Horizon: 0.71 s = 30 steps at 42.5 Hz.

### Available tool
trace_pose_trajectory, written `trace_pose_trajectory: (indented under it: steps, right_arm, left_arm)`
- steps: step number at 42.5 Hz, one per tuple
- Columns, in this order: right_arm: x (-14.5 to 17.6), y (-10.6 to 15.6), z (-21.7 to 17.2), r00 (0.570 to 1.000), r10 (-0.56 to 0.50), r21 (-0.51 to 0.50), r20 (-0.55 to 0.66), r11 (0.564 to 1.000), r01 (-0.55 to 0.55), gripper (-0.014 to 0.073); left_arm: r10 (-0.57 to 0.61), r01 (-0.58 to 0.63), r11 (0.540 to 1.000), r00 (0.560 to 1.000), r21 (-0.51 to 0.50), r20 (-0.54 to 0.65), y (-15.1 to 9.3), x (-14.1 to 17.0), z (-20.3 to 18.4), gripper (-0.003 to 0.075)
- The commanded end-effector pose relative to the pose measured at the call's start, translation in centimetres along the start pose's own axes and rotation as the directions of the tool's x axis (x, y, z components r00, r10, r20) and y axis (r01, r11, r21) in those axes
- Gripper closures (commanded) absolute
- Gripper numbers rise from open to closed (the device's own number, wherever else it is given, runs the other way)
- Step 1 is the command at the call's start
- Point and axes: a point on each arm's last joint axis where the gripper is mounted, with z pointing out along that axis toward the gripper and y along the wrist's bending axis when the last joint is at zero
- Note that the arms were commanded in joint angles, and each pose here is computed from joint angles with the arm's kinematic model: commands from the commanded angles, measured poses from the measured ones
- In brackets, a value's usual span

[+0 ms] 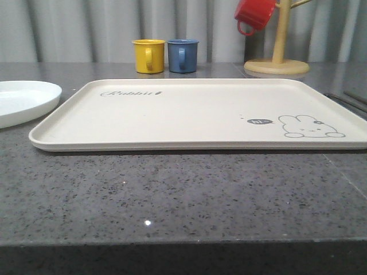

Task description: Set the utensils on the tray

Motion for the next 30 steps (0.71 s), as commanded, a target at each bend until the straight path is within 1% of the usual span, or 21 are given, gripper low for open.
trace_pose_trajectory:
  steps: [1,8,17,21,24,26,27,29,30]
  right_arm:
    - [-1.2,0.0,1.6,0.999,-0.002,0.007,-0.041,1.0,0.003,0.0662]
    - [0.0,-0.1,4.4,0.982,0.001,0.01,-0.191,1.0,0.0,0.0662]
    - [1.6,-0.2,7.0,0.946,0.006,0.013,-0.325,1.0,-0.001,0.0662]
    - [2.0,-0.3,7.8,0.931,0.005,0.014,-0.365,1.0,0.0,0.0656]
    - [2.3,-0.3,8.2,0.923,-0.003,0.016,-0.386,1.0,0.01,0.0597]
    - [2.4,-0.3,8.4,0.919,-0.003,0.016,-0.395,1.0,0.01,0.0512]
    - [2.5,-0.4,8.5,0.918,-0.004,0.016,-0.398,1.0,0.011,0.0466]
    - [2.6,-0.4,8.6,0.914,-0.004,0.016,-0.406,1.0,0.012,0.0351]
    - [2.6,-0.4,8.7,0.913,-0.004,0.016,-0.407,1.0,0.012,0.0286]
  left_arm:
    - [-0.006,0.006,1.0,0.998,0.004,-0.063,0.0,-0.8,1.6,0.0741]
    - [-0.005,0.008,1.0,0.977,0.014,-0.215,-0.1,0.5,4.1,0.0741]
    - [-0.001,0.008,1.0,0.951,0.02,-0.31,-0.2,1.6,6.4,0.0741]
    - [0.0,0.008,1.0,0.939,0.023,-0.343,-0.3,2.0,7.1,0.074]
    - [0.001,0.008,1.0,0.931,0.024,-0.364,-0.3,2.3,7.6,0.0736]
    - [0.002,0.008,1.0,0.922,0.026,-0.388,-0.3,2.7,8.1,0.0711]
    - [0.003,0.008,1.0,0.919,0.026,-0.393,-0.3,2.7,8.2,0.0689]
    - [0.004,0.008,1.0,0.909,0.028,-0.416,-0.4,3.1,8.6,0.0617]
    - [0.004,0.008,1.0,0.906,0.028,-0.424,-0.4,3.2,8.8,0.0567]
